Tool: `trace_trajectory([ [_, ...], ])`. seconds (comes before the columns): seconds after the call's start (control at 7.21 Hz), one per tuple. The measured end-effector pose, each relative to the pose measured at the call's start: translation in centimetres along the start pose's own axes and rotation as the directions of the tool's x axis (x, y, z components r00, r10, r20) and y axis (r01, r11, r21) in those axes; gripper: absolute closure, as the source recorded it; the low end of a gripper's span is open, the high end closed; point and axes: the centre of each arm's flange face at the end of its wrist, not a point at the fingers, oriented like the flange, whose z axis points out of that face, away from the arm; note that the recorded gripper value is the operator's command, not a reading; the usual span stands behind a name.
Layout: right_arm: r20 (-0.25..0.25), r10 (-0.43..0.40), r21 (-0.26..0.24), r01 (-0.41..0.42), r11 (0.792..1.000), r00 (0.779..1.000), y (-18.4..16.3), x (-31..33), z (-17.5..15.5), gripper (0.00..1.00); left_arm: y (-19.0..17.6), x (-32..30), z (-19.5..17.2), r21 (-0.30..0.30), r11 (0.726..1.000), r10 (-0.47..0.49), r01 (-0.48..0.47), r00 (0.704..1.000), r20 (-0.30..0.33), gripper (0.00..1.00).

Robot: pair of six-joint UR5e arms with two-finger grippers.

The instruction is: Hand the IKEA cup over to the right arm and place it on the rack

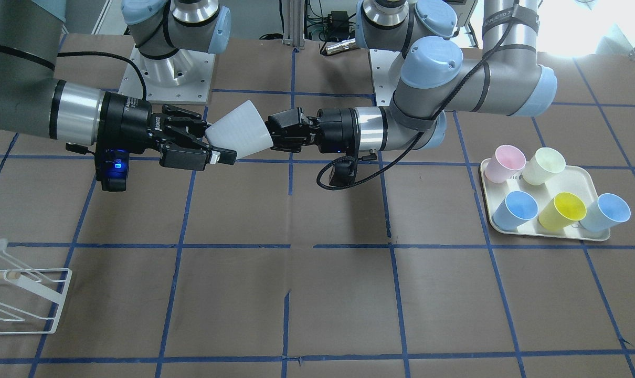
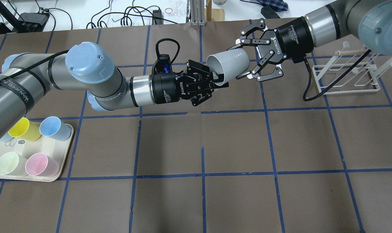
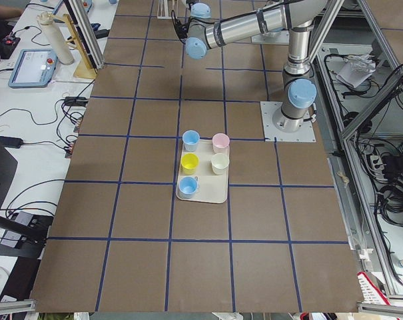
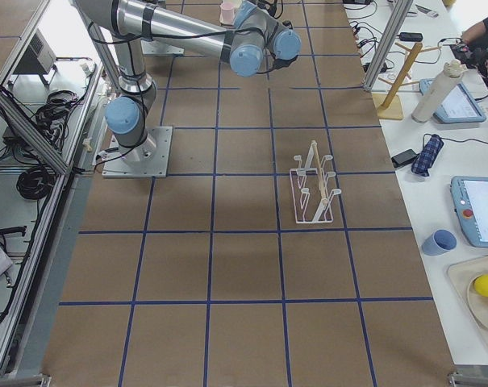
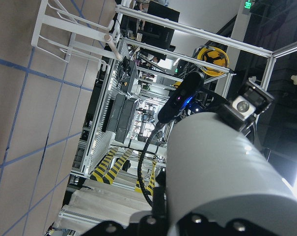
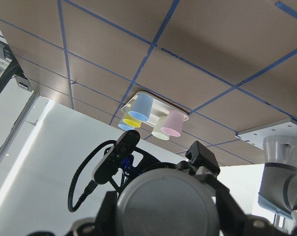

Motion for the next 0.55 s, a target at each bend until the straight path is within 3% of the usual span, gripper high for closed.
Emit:
trace_trajectory([
  [0.14,0.003,-0.001,0.003,0.001,1.0,1.0,0.0,-0.1,-0.2,0.63,0.0,0.0,0.0,0.001,1.0,-0.001,0.001,1.0,0.0,0.19],
  [0.55,-0.012,-0.023,0.068,0.024,0.997,1.0,-0.3,-0.5,-2.7,0.68,-0.5,0.7,-1.2,0.013,1.0,0.004,-0.004,1.0,-0.004,0.13],
])
